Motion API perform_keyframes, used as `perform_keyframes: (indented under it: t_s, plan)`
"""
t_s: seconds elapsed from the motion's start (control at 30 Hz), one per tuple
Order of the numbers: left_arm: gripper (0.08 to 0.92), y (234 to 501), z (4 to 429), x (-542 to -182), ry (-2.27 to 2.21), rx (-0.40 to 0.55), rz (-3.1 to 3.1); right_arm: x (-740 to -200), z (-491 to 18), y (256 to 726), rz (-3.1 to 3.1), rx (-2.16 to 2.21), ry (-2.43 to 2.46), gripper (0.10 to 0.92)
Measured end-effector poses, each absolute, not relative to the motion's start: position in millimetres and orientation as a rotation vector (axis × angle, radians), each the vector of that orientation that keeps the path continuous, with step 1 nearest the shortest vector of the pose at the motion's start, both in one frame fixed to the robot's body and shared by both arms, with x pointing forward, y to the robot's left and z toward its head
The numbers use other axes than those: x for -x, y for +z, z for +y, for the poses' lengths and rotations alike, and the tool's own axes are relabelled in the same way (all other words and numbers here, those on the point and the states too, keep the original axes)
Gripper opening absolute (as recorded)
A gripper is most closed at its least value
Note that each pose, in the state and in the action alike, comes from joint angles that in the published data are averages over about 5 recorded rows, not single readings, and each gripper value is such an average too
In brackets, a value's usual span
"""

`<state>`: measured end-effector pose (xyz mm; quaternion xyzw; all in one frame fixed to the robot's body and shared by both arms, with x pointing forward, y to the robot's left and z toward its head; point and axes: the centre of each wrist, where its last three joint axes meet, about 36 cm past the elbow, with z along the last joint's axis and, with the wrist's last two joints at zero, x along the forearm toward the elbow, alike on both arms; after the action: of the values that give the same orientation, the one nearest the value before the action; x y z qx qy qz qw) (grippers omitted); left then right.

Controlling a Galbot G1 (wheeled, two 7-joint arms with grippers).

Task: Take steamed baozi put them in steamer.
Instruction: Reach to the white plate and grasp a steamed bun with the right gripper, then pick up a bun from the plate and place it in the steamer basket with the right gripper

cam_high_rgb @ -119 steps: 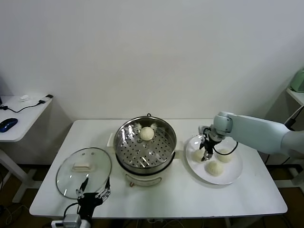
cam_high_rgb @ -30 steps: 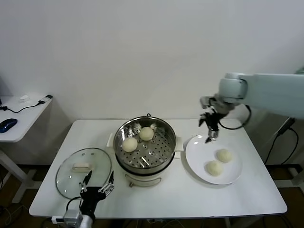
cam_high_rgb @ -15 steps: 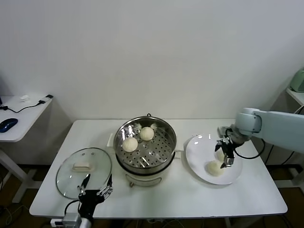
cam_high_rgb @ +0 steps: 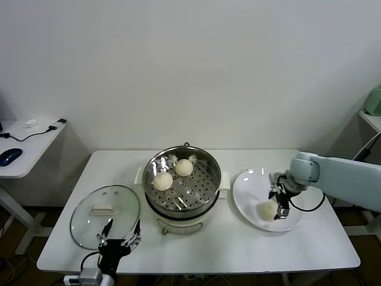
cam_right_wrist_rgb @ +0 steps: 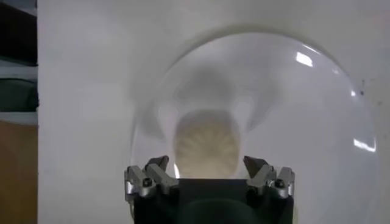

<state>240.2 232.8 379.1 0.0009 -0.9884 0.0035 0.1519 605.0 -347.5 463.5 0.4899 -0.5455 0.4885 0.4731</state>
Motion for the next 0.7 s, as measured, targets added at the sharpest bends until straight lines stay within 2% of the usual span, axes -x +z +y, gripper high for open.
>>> perform_keyframes:
  t_s: [0.23, 0.43, 0.57, 0.7]
  plan:
    - [0.823, 379.8, 232.5, -240.7, 0.006, 0.000, -2.838, -605.4, -342.5, 458.6, -1.320, -1.203, 1.203, 0.697]
    - [0.823, 381.9, 230.6, -241.4, 0.002, 0.011, -2.842, -609.1, -334.4, 468.9, -1.309, -1.224, 1.219, 0.671]
    - [0.823, 383.4, 228.4, -242.0, 0.002, 0.017, -2.844, -618.1, -326.1, 492.7, -1.308, -1.246, 1.250, 0.670]
    - [0.823, 386.3, 226.1, -241.8, 0.004, 0.024, -2.848, -635.0, -310.5, 539.0, -1.306, -1.284, 1.314, 0.670]
